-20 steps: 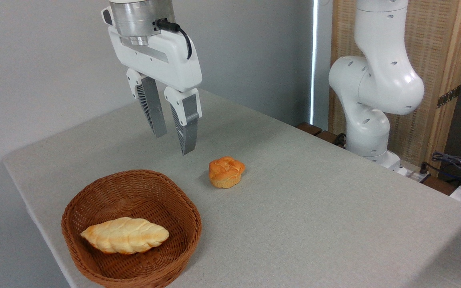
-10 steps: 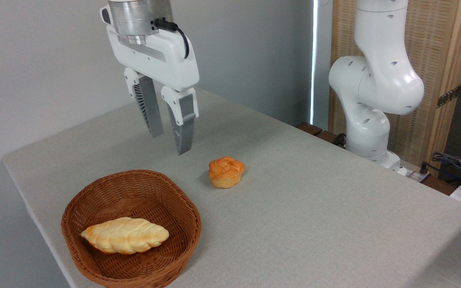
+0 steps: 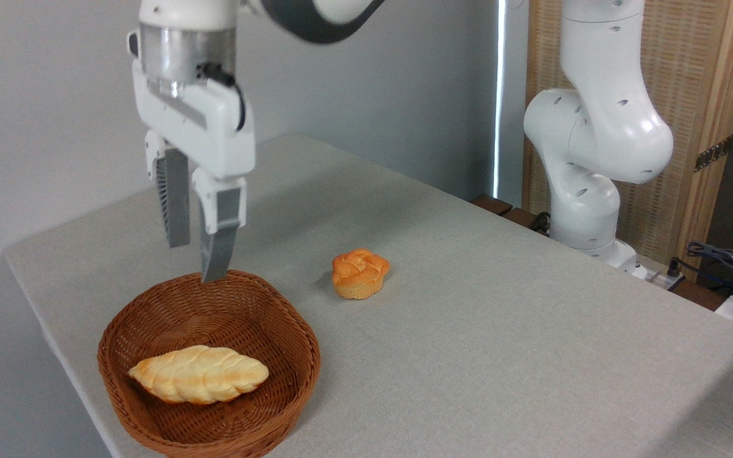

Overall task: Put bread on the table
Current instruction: 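Lower the open gripper into the basket over the braided loaf, then close the gripper on the braided loaf inside the basket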

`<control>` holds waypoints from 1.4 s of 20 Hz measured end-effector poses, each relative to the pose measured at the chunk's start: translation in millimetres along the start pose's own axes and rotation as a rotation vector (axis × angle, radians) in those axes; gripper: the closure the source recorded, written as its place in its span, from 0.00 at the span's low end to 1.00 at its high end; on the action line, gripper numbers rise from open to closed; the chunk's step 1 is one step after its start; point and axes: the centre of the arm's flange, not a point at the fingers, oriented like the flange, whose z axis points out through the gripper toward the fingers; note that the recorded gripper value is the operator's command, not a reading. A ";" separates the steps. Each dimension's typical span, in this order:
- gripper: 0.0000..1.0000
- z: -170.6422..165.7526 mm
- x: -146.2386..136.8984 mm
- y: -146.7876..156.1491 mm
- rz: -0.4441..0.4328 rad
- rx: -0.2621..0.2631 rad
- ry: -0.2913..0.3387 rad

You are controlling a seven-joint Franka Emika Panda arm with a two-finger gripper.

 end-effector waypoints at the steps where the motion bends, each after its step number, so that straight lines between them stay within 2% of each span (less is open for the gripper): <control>1: 0.00 12.4 6.4 3.7 0.011 -0.005 -0.001; 7: 0.00 81.8 16.9 6.4 0.024 -0.038 -0.040; 14: 0.00 146.2 21.9 21.9 0.059 -0.025 -0.007; 19: 0.00 155.4 18.2 19.8 0.091 -0.021 -0.012; 24: 0.01 157.5 15.8 17.0 0.178 0.035 -0.061; 25: 0.05 158.4 15.3 16.5 0.193 0.041 -0.068; 27: 0.39 160.6 16.2 15.4 0.205 0.054 -0.063; 28: 0.50 162.2 16.8 14.9 0.211 0.059 -0.059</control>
